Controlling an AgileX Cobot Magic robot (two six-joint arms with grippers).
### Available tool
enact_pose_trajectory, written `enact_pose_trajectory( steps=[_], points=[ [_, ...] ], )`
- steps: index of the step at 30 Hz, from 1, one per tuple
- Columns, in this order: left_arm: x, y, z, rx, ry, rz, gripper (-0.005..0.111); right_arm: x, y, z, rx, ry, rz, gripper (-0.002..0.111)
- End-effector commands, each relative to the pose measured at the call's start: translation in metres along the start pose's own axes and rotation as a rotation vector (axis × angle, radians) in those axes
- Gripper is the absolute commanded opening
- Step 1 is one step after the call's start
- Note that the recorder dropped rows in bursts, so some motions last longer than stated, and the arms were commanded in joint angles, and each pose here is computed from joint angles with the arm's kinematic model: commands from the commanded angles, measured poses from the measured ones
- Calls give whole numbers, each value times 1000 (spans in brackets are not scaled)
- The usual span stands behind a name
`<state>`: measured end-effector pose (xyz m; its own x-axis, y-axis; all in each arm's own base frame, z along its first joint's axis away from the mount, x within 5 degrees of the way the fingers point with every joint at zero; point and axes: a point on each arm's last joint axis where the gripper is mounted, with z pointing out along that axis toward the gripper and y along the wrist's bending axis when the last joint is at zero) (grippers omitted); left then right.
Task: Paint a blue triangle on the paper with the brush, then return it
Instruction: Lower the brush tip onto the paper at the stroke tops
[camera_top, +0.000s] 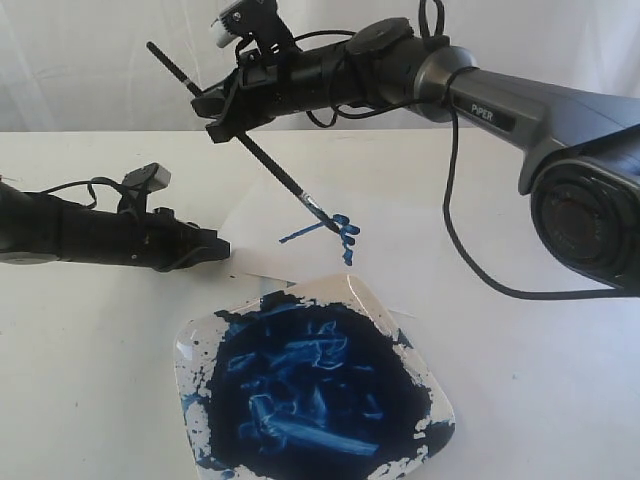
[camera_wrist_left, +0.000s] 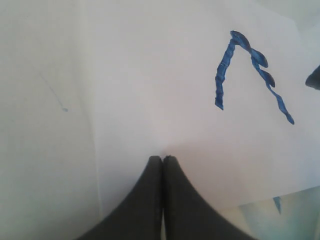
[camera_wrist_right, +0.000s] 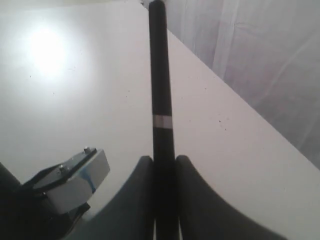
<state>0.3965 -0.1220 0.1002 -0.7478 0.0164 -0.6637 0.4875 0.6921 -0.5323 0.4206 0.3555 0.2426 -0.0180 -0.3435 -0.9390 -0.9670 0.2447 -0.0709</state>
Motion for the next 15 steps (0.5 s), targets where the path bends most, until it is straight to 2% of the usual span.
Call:
enact_pose_trajectory(
  steps=[1,15],
  points=[
    [2,-1,2,-4,13,13,0,-4,-1,-6,-2,26,-11,0],
    [2,-1,2,-4,13,13,0,4,-1,-7,5,122,-48,0]
  ],
)
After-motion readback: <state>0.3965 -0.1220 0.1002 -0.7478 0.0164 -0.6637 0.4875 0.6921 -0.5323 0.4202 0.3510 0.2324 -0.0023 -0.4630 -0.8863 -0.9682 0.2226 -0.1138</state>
